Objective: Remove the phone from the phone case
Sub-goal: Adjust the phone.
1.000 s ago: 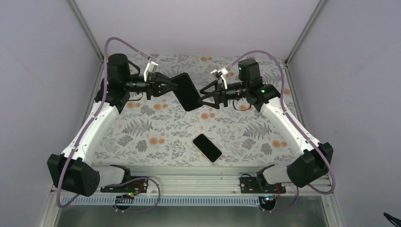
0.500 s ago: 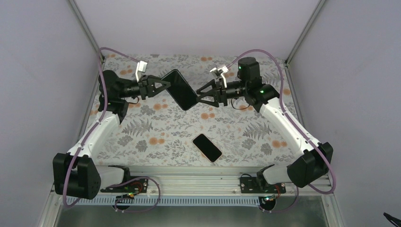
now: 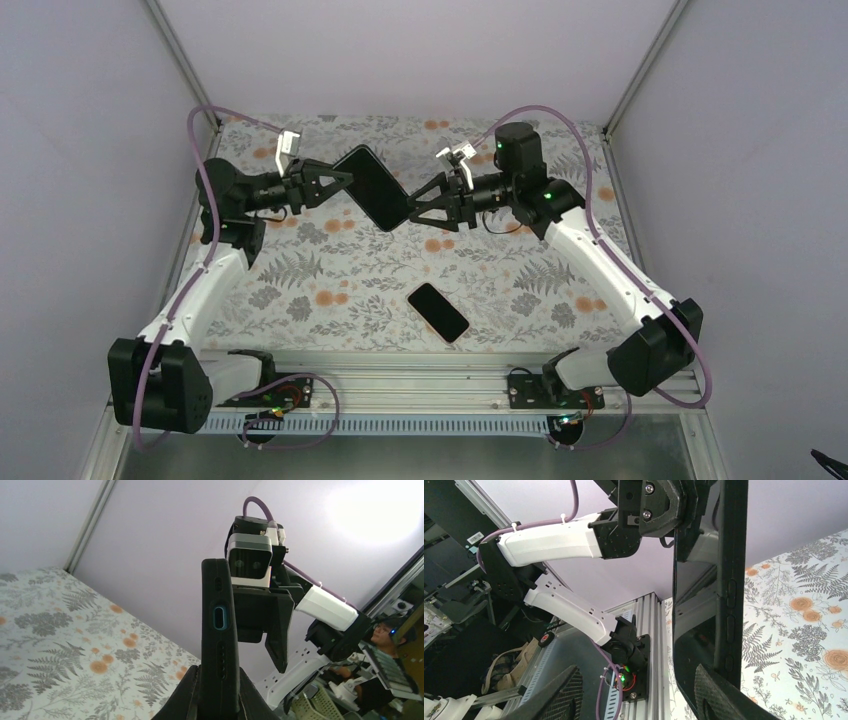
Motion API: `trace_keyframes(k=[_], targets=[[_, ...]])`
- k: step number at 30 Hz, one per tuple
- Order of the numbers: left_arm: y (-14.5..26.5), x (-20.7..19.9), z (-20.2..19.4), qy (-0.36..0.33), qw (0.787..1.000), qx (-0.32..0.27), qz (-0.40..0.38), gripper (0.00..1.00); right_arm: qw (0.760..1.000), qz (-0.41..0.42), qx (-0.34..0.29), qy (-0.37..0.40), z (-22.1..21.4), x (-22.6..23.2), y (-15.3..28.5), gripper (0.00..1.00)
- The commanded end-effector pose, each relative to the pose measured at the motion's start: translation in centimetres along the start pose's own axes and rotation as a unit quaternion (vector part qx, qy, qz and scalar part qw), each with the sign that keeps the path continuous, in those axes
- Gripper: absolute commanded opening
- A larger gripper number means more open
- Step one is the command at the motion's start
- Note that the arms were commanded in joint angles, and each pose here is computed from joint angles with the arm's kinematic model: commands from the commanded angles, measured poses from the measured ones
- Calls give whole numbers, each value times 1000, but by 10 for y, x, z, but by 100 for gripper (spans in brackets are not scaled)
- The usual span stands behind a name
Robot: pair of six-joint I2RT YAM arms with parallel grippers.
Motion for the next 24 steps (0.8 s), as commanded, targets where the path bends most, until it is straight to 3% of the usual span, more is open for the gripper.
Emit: trace_keyframes(k=[1,24], targets=[[-6,-33,2,-86,996,25,-23,2,1000,-14,9,-5,-8,-5,-3,53],[-5,-30,9,-81,996,27,-3,2,999,-49,3,3,-2,-6,14,52]])
Point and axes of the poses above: each gripper's point midway between its finger pads, its own y axis back along the fingers, its own x axis along the line the jaws close on, z = x × y, the point moved 5 cm from there along y, back along the fingers, and after that the axes turned 11 degrees about y, right-handed, at the moved point
